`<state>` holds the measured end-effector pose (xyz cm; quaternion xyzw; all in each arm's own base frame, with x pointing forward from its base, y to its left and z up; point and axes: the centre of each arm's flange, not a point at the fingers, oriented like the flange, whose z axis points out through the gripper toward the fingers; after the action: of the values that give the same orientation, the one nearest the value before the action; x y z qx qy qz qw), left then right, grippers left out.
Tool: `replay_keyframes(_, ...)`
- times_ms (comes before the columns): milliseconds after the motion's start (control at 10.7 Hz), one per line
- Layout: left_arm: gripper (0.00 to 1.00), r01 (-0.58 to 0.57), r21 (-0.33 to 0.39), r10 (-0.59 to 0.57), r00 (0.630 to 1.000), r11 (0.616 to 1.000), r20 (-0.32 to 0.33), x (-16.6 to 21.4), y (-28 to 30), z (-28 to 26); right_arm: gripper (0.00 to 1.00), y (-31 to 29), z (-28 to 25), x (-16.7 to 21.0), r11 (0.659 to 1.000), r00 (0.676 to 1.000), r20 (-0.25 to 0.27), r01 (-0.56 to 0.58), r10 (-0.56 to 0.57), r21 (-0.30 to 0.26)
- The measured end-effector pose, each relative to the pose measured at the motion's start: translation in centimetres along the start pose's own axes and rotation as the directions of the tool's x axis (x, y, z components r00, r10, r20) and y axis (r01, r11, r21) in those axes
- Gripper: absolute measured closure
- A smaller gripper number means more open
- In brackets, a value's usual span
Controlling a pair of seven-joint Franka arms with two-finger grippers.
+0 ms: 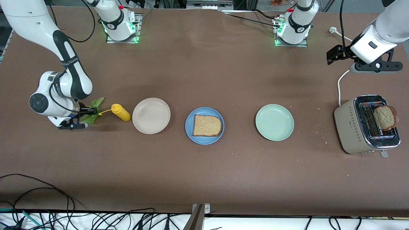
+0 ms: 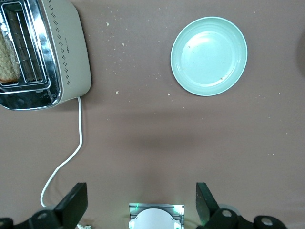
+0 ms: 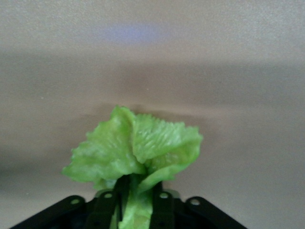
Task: Make sandwich in blue plate with both arms
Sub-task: 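Grasp the lettuce leaf with the right gripper while the left gripper retracts, then lift the lettuce leaf with the right gripper toward the blue plate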
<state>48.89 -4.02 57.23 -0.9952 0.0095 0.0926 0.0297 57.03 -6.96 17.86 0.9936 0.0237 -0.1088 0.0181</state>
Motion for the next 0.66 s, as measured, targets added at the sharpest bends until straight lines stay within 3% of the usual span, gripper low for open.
replay_keyframes(94,0.0,0.003,-0.001,-0.003,1.0,1.0,-0.004,0.0,-0.1,-0.3,0.85,-0.1,-0.2,0.0,1.0,1.0,-0.003,0.001,-0.001,0.0)
replay_keyframes(188,0.0,0.007,-0.002,-0.007,1.0,1.0,-0.008,-0.1,-0.4,-0.6,0.88,0.0,-0.4,0.1,1.0,1.0,-0.006,0.0,0.0,0.0)
replay_keyframes(376,0.0,0.01,-0.004,-0.01,1.0,1.0,-0.027,0.0,-0.5,-1.6,0.88,0.0,-1.7,0.6,1.0,1.0,0.009,0.002,-0.002,0.001)
replay_keyframes(657,0.0,0.012,-0.01,-0.013,0.995,1.0,-0.103,0.4,-0.6,-5.0,0.88,0.2,-7.9,1.6,1.0,0.996,0.085,0.006,-0.007,0.01)
